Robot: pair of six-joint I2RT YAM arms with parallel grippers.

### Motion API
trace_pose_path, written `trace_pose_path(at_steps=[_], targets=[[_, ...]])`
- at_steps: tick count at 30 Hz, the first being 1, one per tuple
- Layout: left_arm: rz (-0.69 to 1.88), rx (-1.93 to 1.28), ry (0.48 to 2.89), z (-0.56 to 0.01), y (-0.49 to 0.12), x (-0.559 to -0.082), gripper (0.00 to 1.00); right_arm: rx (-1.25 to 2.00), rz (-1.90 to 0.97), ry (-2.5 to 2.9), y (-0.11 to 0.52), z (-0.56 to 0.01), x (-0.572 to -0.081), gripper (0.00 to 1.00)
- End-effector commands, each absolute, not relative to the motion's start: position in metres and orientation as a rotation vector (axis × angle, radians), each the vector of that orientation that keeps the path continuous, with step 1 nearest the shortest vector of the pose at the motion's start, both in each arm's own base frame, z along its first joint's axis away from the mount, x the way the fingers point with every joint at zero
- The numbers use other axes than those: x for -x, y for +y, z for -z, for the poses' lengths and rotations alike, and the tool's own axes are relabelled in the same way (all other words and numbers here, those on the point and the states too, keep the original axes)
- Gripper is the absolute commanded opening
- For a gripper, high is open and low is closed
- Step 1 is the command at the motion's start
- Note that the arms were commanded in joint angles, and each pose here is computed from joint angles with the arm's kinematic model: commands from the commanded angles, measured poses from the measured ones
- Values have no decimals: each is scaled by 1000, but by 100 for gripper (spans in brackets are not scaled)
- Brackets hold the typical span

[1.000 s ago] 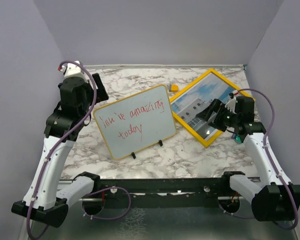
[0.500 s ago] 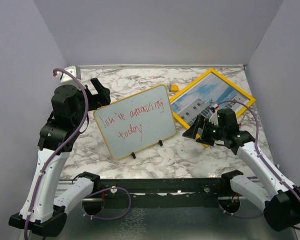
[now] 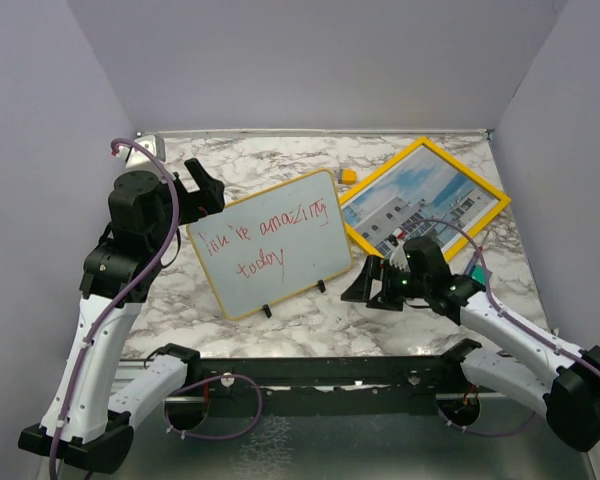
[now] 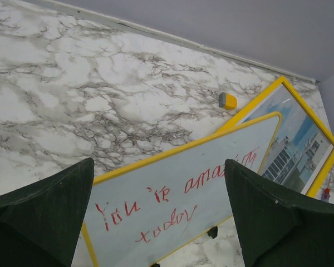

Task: Take the photo out of the frame
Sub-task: Move the distractor to the corner of the board.

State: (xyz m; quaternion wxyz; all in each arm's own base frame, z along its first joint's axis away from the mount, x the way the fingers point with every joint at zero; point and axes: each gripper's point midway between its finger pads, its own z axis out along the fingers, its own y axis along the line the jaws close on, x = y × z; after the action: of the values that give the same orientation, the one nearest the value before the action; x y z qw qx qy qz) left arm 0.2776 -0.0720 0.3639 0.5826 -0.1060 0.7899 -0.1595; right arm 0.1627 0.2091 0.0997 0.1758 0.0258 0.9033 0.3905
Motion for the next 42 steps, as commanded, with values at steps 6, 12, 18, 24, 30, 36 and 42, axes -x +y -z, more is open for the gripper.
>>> trace_pose_path(at_steps=[6, 12, 18, 24, 30, 36, 42], targets=[[473, 237, 1869, -358, -88, -280, 99, 9, -1350, 2468, 302, -103, -170, 100], [491, 235, 1857, -362, -89, -276, 99, 73, -1332, 2503, 355, -82, -170, 100], [466, 229, 1835, -368, -84, -273, 99, 119, -1253, 2427, 365, -72, -194, 100], [456, 237, 1841, -366, -83, -275, 99, 201, -1252, 2238, 370, -67, -211, 100], [449, 244, 1848, -362, -82, -276, 99, 282, -1264, 2137, 386, -62, -224, 100], [441, 252, 1851, -361, -81, -276, 99, 293, -1188, 2113, 399, -56, -246, 100], [436, 255, 1854, -360, -80, -277, 99, 233, -1175, 2129, 419, -47, -268, 100]])
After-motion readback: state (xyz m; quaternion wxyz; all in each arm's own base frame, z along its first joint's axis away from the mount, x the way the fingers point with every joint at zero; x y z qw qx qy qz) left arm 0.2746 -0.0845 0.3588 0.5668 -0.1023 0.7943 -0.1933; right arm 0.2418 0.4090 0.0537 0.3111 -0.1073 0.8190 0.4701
